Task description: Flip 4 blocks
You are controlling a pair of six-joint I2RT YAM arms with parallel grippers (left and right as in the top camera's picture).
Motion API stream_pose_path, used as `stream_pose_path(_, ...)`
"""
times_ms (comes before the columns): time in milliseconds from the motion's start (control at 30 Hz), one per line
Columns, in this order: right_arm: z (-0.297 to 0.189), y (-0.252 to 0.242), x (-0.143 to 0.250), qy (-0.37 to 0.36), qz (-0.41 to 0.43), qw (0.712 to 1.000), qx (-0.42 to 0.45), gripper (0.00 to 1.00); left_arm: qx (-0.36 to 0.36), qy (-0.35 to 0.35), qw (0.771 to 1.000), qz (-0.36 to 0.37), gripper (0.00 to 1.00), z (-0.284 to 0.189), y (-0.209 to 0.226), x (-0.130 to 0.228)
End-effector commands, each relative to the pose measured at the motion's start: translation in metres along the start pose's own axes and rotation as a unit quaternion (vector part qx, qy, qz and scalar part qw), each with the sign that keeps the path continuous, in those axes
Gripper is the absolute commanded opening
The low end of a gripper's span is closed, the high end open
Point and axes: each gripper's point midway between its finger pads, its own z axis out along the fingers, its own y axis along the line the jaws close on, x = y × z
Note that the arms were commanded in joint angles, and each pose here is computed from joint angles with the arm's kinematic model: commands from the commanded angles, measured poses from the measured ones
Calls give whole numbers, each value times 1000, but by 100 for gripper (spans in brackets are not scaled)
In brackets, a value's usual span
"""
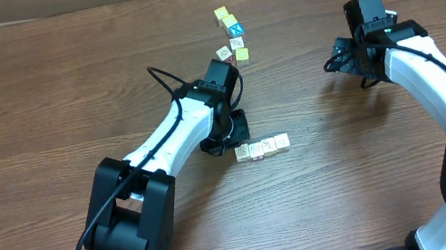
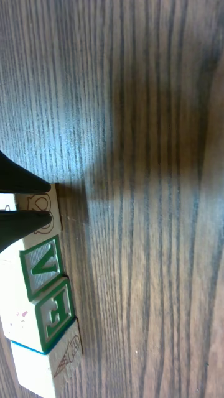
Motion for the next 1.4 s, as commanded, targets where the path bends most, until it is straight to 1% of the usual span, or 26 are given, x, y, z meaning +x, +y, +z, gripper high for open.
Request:
stream_pose_path(0,-6,2,-9,-16,0,1000,-1,100,-1,15,1000,12,4,5,0,7)
stream_pose_path(267,-6,1,-9,-16,0,1000,-1,100,-3,19,1000,13,4,5,1,9)
stream_pose_path(500,-6,1,-9,-16,0,1000,-1,100,4,6,1000,16,4,5,-3,3)
stream_pose_path(567,-6,1,-9,-16,0,1000,-1,100,2,-1,1000,30,4,5,-2,0)
stream_pose_path(633,-6,2,-9,-16,0,1000,-1,100,-13,-17,999,24,4,0,6,-9)
stream_pose_path(800,-6,1,-9,-16,0,1000,-1,100,-5,-42,999,-5,4,-24,18,-22)
stream_pose_path(900,-6,1,-9,-16,0,1000,-1,100,-13,-29,999,-14,4,-29,26,-16)
stream_pose_path(1100,-6,1,-9,-16,0,1000,-1,100,-34,23,999,-7,4,-16,30,14)
stream_pose_path(1233,-6,1,-9,-16,0,1000,-1,100,-35,26,999,9,4,-8,23,23)
stream_pose_path(1367,-6,1,-9,-16,0,1000,-1,100,-34,24,999,8,4,-4,18,26)
